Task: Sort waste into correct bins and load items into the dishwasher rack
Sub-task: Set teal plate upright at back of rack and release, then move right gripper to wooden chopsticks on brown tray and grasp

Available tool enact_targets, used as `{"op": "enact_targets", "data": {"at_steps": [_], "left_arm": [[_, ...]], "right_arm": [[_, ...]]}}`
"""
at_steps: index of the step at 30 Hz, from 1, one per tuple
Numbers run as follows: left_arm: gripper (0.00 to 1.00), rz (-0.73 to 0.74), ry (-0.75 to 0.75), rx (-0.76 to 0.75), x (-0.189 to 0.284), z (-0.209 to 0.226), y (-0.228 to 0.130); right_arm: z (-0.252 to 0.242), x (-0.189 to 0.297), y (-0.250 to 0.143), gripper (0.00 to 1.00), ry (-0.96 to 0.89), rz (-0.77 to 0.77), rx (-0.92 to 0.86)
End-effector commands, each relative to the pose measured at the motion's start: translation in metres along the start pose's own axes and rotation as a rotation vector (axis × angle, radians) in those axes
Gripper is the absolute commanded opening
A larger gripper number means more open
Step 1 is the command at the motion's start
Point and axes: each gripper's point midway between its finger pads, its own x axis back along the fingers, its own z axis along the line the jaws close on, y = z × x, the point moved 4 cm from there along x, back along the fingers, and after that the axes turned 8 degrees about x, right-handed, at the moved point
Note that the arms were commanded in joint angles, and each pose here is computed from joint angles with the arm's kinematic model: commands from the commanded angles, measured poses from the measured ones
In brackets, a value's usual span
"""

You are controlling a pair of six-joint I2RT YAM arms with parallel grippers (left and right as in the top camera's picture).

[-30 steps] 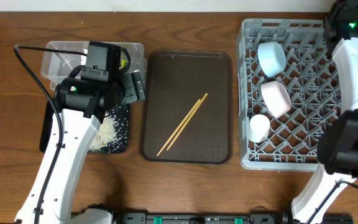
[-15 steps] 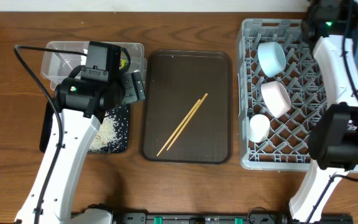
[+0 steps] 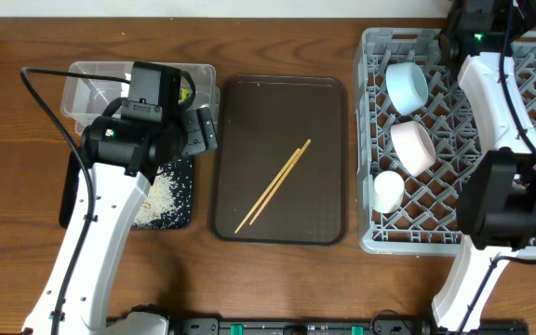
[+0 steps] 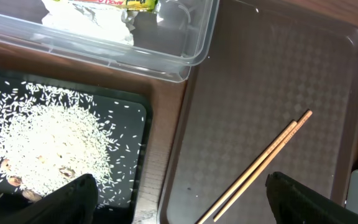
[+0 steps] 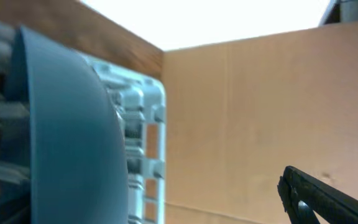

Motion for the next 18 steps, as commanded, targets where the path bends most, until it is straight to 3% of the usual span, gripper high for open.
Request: {"op": "enact_targets", "data": {"at_steps": [1,7,11,18], "left_arm": [[0.89,-0.011,0.014,-0.01,0.0,0.002,0.003],[0.89,-0.011,0.014,-0.01,0.0,0.002,0.003],[0.89,-0.011,0.014,-0.01,0.0,0.002,0.003],[0.89,-0.011,0.014,-0.01,0.0,0.002,0.003]], "right_arm": [[-0.042,0.036,0.015,0.99,0.053,-0.19,-0.265],[-0.08,0.092,0.028,0.99,0.264,-0.454,-0.588],[-0.074,0.135,0.032,0.99,0.596,-0.559,-0.776],[-0.017,0.206,0.023,0.99,1.301,-0.458,-0.843]]}}
